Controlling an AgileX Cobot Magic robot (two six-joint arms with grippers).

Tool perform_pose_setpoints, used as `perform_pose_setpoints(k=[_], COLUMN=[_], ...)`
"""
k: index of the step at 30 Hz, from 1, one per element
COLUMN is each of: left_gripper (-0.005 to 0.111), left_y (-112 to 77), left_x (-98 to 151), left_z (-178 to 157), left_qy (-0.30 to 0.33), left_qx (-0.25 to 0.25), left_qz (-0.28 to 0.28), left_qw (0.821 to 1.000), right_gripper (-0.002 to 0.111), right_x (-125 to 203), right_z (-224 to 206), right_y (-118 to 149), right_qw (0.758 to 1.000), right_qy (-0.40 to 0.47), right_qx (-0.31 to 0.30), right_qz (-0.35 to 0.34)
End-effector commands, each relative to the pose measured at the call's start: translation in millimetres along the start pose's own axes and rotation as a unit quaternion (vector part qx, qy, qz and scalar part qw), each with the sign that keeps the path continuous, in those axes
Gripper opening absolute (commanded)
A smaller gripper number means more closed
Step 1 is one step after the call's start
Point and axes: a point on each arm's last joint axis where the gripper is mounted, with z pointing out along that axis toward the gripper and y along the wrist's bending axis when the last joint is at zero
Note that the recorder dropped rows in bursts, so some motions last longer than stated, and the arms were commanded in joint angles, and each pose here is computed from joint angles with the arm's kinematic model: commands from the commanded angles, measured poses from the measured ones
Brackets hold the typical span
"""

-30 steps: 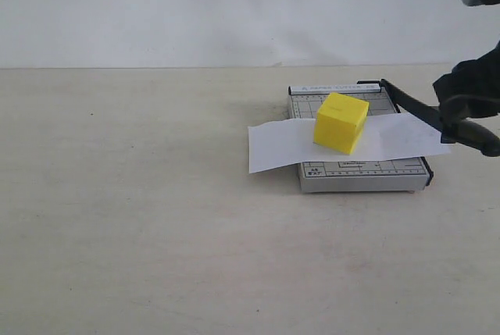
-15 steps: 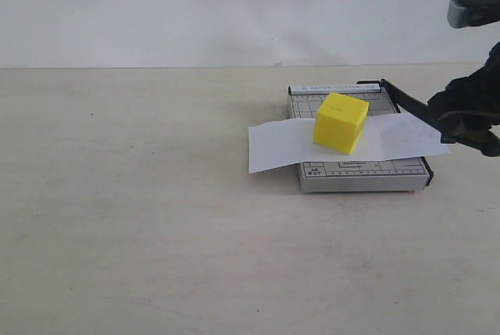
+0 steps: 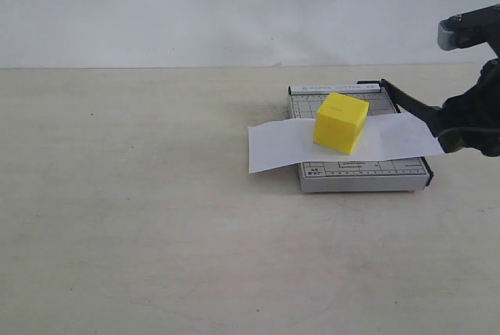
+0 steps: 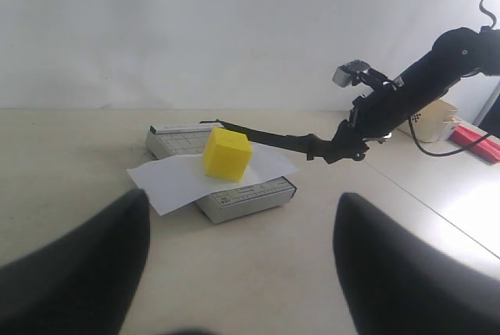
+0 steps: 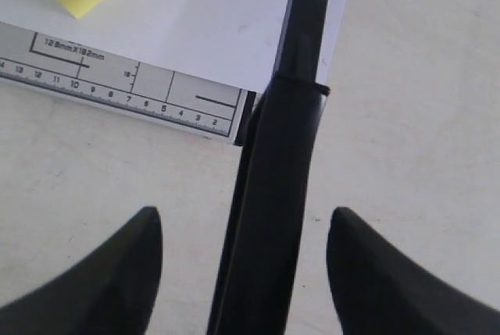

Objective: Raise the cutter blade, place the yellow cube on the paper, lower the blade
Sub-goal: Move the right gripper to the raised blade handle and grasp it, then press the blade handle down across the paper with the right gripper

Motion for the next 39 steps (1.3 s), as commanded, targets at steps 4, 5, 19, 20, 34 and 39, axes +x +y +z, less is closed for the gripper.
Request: perform_pose_setpoints(k=[4,5,19,20,34,39], left_gripper=[0.063,0.063,0.063,0.063,0.063,0.063], left_y=[-0.9,-0.9,-0.9,-0.9,-0.9,-0.9], left_x=[1.0,1.0,1.0,1.0,1.0,1.0], left_z=[0.1,0.1,0.1,0.1,0.1,0.1], left_qy=[-0.002,-0.002,-0.002,-0.002,-0.002,-0.002], left_qx=[0.004,0.004,0.004,0.004,0.004,0.004], left_qz=[-0.008,-0.008,-0.008,-0.008,-0.008,-0.008], left_qw=[1.0,1.0,1.0,1.0,1.0,1.0], right_gripper=[-0.001,0.001,0.001,0.001,0.001,0.001], right_x=[1.7,1.9,12.4,15.9,46.6,56.5], right_z=[-0.2,-0.2,8.9,11.8,35.4,41.6], right_y=[-1.2,-1.1,2.3,3.5,10.8,13.0], right_qw=[1.0,1.0,1.0,1.0,0.999,0.999], right_qy=[0.012,0.014,0.022,0.024,0.031,0.032], right_qx=[0.002,0.002,-0.006,-0.009,-0.014,-0.015], right_qz=[-0.006,-0.005,-0.002,0.001,0.01,0.013])
